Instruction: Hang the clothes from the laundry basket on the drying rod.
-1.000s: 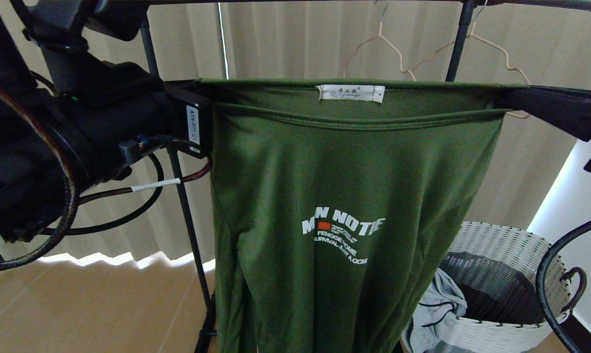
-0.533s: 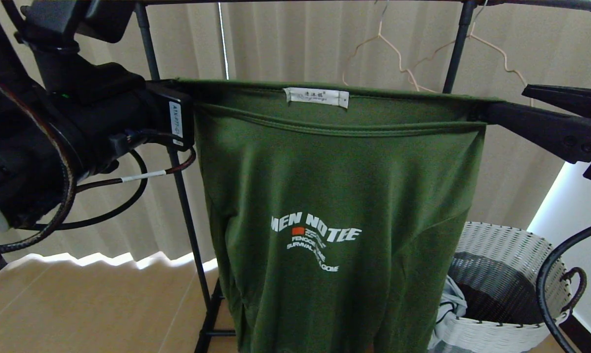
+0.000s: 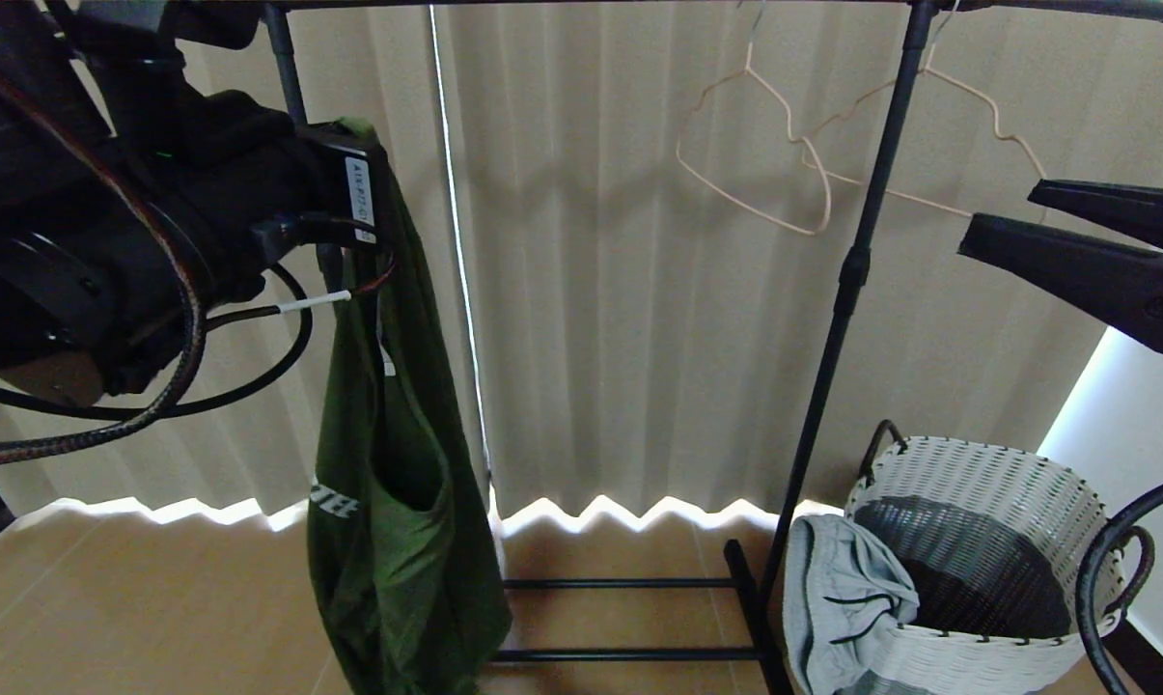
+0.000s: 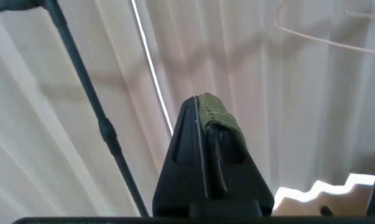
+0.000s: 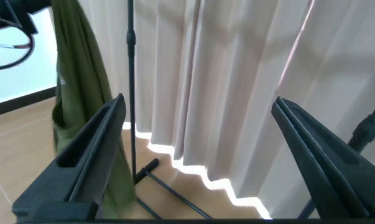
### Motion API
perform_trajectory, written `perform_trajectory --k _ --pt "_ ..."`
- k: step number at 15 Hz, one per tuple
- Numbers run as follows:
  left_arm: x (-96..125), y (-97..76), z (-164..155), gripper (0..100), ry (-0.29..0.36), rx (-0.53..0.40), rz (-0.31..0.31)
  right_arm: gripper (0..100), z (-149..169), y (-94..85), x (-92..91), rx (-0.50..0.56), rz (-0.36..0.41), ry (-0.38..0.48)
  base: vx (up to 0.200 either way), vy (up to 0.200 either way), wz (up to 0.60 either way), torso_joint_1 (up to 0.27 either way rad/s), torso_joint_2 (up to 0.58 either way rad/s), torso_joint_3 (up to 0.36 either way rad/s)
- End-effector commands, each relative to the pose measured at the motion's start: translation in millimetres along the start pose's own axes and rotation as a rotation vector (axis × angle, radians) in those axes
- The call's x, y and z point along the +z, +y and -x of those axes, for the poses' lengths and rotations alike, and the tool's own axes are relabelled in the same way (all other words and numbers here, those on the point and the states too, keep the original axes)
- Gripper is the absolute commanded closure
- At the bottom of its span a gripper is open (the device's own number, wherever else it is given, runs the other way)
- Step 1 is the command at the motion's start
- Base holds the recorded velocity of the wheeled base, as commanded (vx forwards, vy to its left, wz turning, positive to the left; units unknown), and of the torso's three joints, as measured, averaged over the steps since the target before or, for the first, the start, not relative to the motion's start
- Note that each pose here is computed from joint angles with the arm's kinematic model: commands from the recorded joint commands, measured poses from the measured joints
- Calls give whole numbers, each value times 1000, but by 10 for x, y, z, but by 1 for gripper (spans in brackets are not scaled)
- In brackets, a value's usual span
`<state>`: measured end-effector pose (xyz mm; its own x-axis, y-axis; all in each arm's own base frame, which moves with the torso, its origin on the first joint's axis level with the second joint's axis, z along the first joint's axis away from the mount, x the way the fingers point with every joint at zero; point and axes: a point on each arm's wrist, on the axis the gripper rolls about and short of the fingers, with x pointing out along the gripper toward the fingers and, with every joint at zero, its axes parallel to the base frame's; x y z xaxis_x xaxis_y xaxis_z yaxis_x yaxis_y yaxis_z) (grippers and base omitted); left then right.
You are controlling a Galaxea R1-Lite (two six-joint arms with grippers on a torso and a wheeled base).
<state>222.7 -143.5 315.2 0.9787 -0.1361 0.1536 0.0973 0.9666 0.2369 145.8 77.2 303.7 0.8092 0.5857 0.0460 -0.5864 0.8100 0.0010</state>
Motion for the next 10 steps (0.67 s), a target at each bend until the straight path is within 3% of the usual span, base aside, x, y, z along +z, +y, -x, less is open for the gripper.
perform_trajectory --k 1,3,6,8,9,10 --pt "-38 -10 -4 100 14 -3 -11 0 10 -13 -43 -13 7 14 0 0 0 0 0 0" --pt "-72 27 79 100 26 -6 -19 0 81 -65 -119 -66 64 36 0 0 0 0 0 0" --pt "-141 178 321 100 100 -24 -60 0 158 -229 -197 -247 166 81 0 0 0 0 0 0" --pt "-158 253 484 100 135 -40 -75 0 198 -343 -218 -361 187 111 0 0 0 0 0 0" --pt "-158 253 484 100 135 -40 -75 0 198 -343 -218 -361 187 111 0 0 0 0 0 0" --pt "-170 306 613 100 141 -91 -82 0 256 -415 -241 -419 179 148 0 0 0 0 0 0"
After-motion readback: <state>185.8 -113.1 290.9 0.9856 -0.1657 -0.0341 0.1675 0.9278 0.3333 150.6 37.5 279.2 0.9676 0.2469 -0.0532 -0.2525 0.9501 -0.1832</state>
